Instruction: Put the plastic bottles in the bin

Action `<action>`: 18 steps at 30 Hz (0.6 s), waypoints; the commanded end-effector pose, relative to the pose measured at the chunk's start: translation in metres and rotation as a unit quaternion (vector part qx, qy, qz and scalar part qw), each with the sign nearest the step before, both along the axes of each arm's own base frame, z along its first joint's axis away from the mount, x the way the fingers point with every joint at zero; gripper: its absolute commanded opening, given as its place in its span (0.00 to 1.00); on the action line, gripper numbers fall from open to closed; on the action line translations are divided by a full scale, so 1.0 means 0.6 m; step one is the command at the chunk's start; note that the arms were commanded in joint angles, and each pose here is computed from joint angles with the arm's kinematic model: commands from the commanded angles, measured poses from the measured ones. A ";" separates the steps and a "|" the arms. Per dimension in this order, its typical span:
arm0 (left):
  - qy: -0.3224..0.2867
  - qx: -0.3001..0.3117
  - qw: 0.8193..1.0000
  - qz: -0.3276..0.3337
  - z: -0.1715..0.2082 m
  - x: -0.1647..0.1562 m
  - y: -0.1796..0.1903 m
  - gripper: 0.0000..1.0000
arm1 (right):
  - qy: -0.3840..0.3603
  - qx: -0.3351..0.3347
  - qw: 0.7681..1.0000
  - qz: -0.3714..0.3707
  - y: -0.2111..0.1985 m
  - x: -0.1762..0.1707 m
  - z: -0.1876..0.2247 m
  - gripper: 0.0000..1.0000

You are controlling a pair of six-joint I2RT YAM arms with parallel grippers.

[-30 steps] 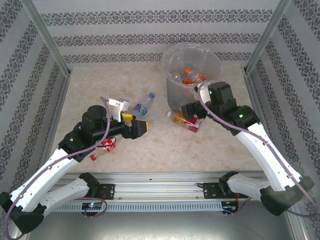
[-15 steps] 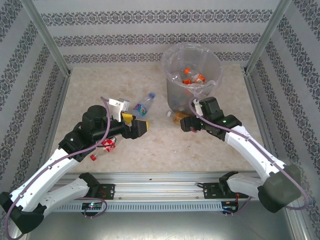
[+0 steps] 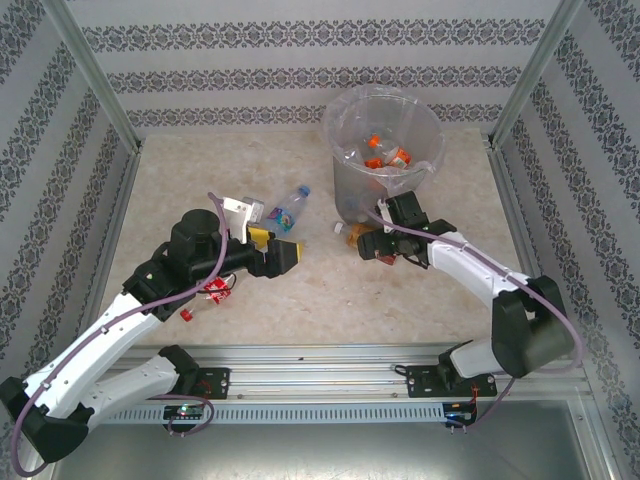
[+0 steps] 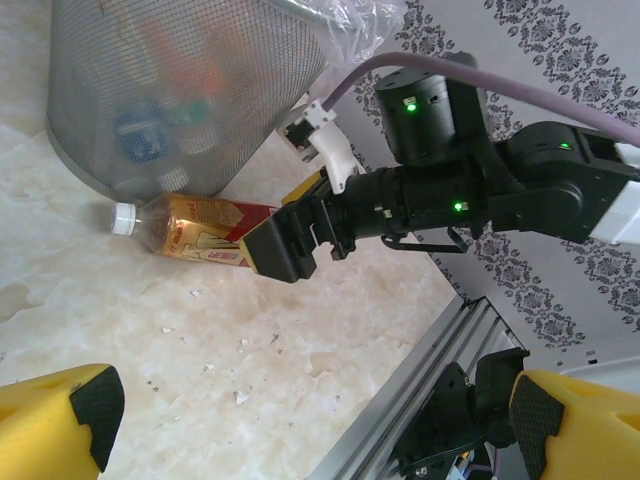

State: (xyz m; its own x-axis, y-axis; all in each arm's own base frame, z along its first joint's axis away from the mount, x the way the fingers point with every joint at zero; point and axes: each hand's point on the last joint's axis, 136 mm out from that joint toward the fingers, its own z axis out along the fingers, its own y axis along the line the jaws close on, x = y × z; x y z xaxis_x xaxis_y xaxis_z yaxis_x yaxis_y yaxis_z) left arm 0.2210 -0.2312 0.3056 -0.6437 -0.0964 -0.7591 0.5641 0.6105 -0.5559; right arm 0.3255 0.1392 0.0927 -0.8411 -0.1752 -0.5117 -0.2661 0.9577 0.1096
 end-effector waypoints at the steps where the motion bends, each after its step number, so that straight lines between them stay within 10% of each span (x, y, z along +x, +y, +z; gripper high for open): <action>1: -0.005 -0.013 1.000 -0.009 0.003 -0.003 -0.010 1.00 | -0.021 -0.014 1.000 -0.001 -0.004 0.029 0.003 0.98; 18: -0.001 -0.009 1.000 -0.009 -0.005 -0.001 -0.013 1.00 | -0.025 -0.070 0.997 0.011 -0.005 0.039 -0.022 0.96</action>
